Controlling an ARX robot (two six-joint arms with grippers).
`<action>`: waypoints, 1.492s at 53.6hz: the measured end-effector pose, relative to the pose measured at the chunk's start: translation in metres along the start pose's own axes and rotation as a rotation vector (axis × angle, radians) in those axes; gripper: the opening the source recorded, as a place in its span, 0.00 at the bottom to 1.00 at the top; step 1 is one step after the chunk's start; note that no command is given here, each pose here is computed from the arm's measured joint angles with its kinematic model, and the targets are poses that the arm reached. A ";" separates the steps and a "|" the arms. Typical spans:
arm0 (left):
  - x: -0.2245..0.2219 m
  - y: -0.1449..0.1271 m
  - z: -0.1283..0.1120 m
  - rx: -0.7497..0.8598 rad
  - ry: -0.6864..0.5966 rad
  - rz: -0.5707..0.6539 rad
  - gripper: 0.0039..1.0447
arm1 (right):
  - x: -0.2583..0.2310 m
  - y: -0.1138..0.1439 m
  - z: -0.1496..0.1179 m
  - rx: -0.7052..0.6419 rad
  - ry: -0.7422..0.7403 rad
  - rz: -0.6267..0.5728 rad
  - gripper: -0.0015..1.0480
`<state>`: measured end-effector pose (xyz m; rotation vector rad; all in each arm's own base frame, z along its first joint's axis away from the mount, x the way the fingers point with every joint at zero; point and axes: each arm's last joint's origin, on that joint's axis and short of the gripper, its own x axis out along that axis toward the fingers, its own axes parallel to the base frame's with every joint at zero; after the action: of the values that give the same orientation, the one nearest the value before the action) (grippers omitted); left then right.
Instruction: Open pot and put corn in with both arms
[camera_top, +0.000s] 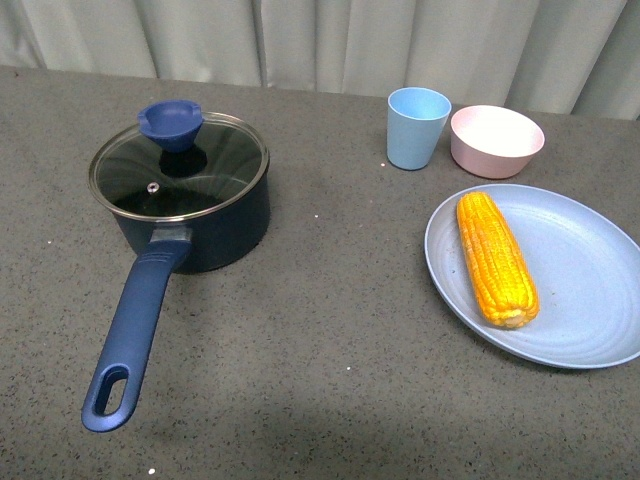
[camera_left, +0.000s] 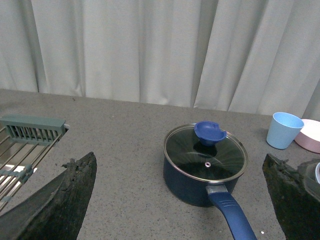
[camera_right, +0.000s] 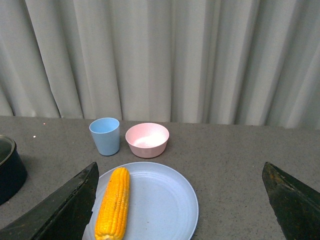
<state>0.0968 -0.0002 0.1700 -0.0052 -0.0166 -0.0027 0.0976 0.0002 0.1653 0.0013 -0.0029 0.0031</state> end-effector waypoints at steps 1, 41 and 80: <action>0.000 0.000 0.000 0.000 0.000 0.000 0.94 | 0.000 0.000 0.000 0.000 0.000 0.000 0.91; 0.000 0.000 0.000 0.000 0.000 0.000 0.94 | 0.000 0.000 0.000 0.000 0.000 0.000 0.91; 0.000 0.000 0.000 0.000 0.000 0.000 0.94 | 0.000 0.000 0.000 0.000 0.000 0.000 0.91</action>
<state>0.0968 -0.0002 0.1700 -0.0052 -0.0166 -0.0023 0.0976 0.0002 0.1653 0.0013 -0.0029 0.0031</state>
